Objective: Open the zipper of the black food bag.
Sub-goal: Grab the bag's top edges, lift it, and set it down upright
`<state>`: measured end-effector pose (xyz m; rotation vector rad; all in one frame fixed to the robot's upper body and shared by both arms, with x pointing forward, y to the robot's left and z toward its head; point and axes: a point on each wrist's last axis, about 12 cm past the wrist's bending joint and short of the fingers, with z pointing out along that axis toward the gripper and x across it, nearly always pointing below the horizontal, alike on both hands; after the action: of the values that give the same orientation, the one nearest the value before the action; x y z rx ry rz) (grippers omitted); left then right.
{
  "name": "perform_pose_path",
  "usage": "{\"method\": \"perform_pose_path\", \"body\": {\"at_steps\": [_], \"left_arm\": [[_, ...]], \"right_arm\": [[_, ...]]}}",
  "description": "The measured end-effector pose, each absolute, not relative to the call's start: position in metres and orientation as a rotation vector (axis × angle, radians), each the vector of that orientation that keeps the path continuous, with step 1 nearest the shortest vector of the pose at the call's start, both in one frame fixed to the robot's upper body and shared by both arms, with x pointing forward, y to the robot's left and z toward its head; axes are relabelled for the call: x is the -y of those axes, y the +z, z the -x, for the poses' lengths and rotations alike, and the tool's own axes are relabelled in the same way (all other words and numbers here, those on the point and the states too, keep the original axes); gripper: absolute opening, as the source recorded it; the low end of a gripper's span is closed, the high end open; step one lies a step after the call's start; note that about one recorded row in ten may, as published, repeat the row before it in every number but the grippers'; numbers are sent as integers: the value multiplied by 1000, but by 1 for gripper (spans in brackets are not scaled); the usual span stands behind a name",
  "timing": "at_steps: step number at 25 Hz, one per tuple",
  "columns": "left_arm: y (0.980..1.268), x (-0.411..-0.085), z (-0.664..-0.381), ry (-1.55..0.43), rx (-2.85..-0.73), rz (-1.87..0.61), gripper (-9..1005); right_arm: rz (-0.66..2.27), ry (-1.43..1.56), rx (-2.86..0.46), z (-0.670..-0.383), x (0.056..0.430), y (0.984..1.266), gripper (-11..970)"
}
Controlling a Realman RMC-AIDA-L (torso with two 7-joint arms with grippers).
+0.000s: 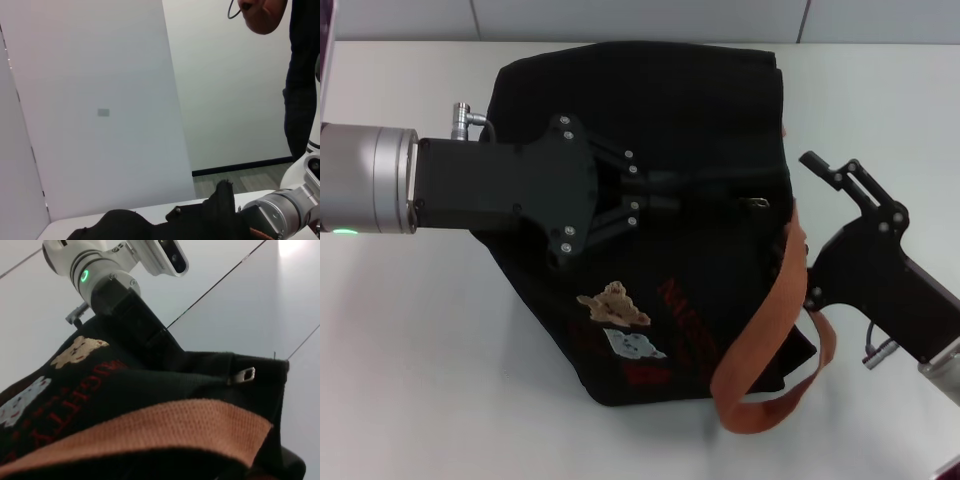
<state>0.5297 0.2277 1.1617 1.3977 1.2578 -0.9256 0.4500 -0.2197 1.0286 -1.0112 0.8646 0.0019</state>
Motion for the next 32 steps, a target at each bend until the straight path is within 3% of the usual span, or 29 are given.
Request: {"method": "perform_pose_path", "body": {"at_steps": [32], "left_arm": [[1158, -228, -528, -946, -1254, -1388, 107]], "right_arm": [[967, -118, -879, -450, 214, 1028, 780]]}}
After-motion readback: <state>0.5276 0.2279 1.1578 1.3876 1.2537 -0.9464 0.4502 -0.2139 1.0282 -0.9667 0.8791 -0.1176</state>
